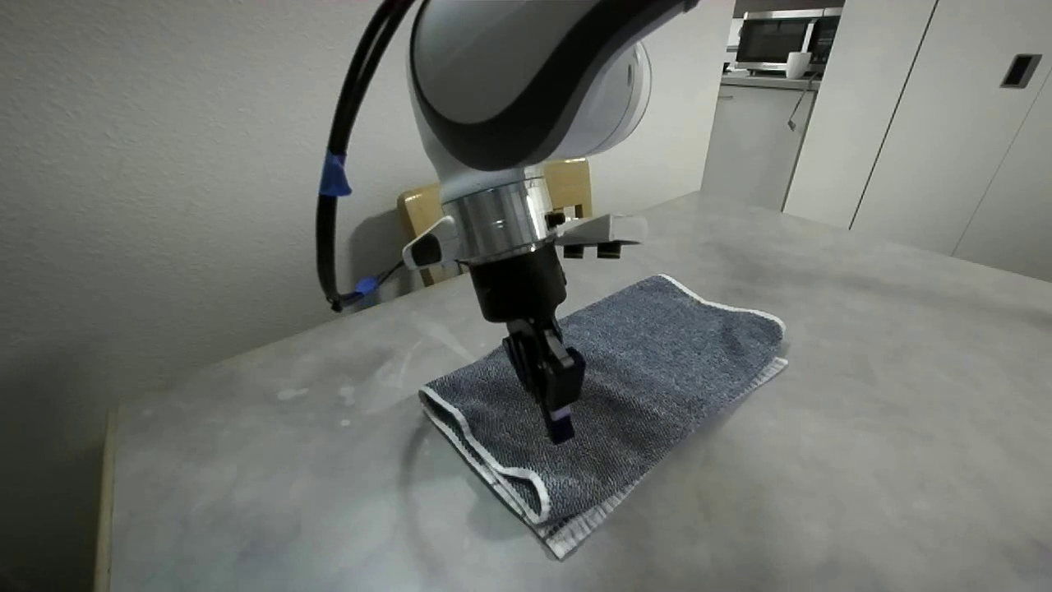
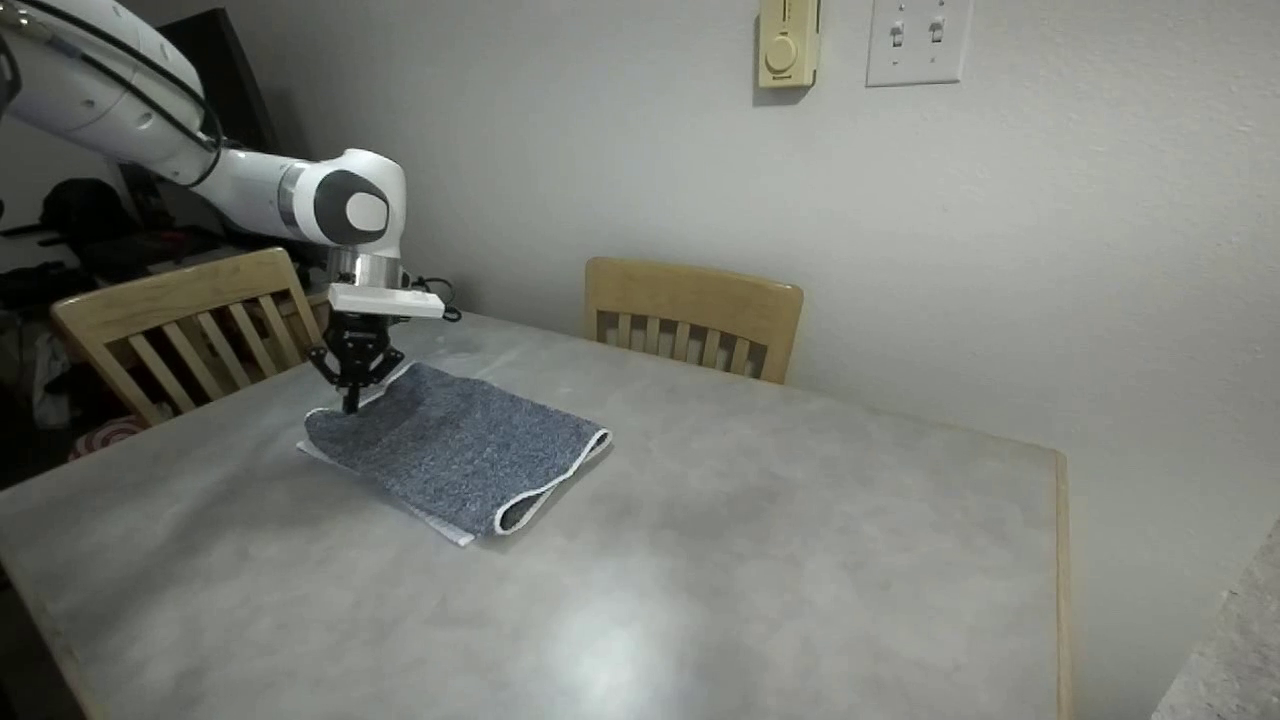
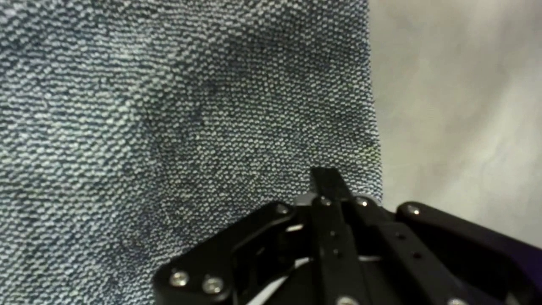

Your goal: Unfold the cloth on the table

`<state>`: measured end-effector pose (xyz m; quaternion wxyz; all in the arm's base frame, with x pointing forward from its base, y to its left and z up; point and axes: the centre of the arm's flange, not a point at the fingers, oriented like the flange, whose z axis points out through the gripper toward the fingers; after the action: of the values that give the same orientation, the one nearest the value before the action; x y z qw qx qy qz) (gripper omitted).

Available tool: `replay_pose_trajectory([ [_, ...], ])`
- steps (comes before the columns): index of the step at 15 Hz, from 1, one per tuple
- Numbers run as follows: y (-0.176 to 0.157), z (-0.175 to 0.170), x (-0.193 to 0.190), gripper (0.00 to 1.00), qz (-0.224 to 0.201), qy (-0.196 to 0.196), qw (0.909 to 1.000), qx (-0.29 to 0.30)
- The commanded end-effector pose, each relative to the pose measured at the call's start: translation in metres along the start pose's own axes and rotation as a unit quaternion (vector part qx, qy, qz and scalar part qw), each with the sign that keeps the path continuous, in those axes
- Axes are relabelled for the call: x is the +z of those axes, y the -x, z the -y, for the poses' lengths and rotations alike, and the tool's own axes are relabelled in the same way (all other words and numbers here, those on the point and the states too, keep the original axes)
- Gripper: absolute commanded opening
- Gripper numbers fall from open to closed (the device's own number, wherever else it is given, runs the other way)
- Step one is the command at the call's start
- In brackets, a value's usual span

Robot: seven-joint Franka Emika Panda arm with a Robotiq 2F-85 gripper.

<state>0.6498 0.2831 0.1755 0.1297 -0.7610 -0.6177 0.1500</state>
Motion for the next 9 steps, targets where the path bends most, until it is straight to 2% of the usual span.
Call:
replay_pose_trajectory([
  [1,0.011,0.032,-0.011,0.00,0.025,0.030,0.9988,0.029],
  [5,0.010,0.046,-0.018,0.00,0.039,0.043,0.9972,0.048],
  [6,0.009,0.049,-0.019,0.03,0.043,0.043,0.9967,0.054],
  [7,0.009,0.051,-0.019,0.27,0.051,0.045,0.9961,0.057],
  [9,0.008,0.053,-0.018,0.30,0.052,0.044,0.9953,0.069],
])
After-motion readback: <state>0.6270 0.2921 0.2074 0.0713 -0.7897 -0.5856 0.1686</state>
